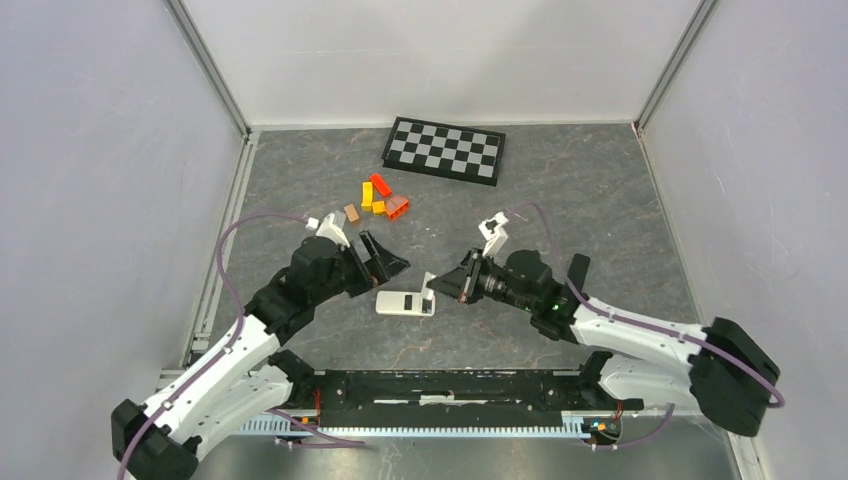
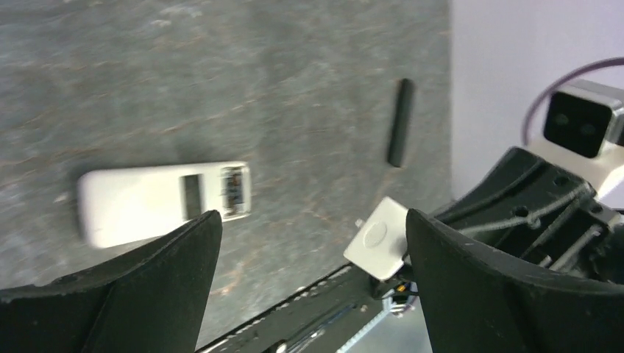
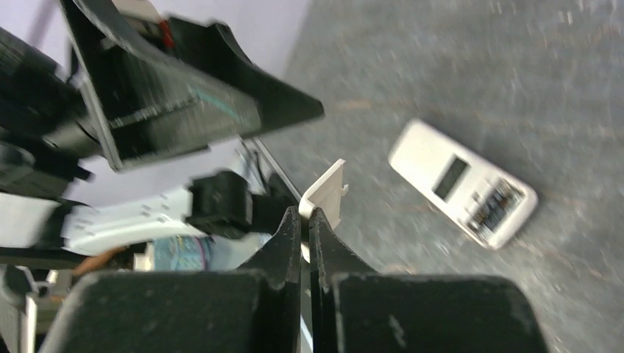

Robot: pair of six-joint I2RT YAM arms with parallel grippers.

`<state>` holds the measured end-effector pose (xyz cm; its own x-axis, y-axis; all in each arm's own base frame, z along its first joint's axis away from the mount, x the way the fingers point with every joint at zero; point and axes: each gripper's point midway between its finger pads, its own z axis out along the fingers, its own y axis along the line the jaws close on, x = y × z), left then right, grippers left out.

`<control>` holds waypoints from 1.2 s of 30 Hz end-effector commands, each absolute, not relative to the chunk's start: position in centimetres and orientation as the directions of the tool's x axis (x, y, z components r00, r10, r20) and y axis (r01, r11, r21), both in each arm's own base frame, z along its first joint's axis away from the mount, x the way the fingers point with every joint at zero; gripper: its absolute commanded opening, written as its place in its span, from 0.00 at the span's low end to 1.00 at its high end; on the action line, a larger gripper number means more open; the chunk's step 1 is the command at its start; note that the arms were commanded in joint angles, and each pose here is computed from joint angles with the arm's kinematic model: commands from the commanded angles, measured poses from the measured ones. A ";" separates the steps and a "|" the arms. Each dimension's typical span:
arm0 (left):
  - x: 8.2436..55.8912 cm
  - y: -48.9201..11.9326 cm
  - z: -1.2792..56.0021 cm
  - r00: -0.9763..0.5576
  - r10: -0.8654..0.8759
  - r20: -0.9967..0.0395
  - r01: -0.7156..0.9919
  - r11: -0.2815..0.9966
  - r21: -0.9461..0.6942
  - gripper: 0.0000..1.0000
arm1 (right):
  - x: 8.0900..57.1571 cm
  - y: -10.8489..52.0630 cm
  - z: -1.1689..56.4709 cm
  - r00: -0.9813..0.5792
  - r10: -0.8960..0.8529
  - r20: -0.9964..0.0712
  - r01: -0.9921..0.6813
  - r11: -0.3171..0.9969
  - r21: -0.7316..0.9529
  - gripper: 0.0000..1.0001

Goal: Load the batteries into the remote control
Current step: Load the battery cover into the remote control.

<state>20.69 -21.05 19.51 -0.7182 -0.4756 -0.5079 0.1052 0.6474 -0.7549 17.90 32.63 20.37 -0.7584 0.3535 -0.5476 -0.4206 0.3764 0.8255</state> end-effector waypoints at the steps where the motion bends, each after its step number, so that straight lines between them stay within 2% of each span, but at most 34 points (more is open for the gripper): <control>1: 19.5 -18.5 13.6 -0.806 -0.419 -0.418 -0.010 0.716 -0.698 1.00 | 15.6 33.9 16.6 -0.832 0.121 -0.541 -0.458 0.400 0.794 0.00; 4: 19.1 -17.3 11.0 -0.831 -0.433 -0.350 -0.081 0.716 -0.694 1.00 | 16.2 34.3 14.9 -0.841 0.089 -0.533 -0.453 0.422 0.785 0.00; 8: 18.8 -16.4 8.6 -0.848 -0.418 -0.326 -0.119 0.750 -0.651 0.99 | 17.2 34.5 12.5 -0.875 0.058 -0.481 -0.404 0.459 0.791 0.00; 12: 18.7 -15.8 6.8 -0.866 -0.390 -0.313 -0.135 0.785 -0.604 0.92 | 17.3 35.1 11.2 -0.906 0.043 -0.422 -0.359 0.450 0.818 0.00; 23: 19.1 -15.8 5.1 -0.881 -0.369 -0.297 -0.138 0.800 -0.584 0.74 | 18.7 35.3 9.9 -0.930 0.088 -0.357 -0.291 0.414 0.862 0.00; 36: 19.4 -15.1 4.3 -0.877 -0.369 -0.307 -0.158 0.826 -0.541 0.74 | 19.4 35.1 7.9 -0.955 0.122 -0.271 -0.195 0.428 0.882 0.00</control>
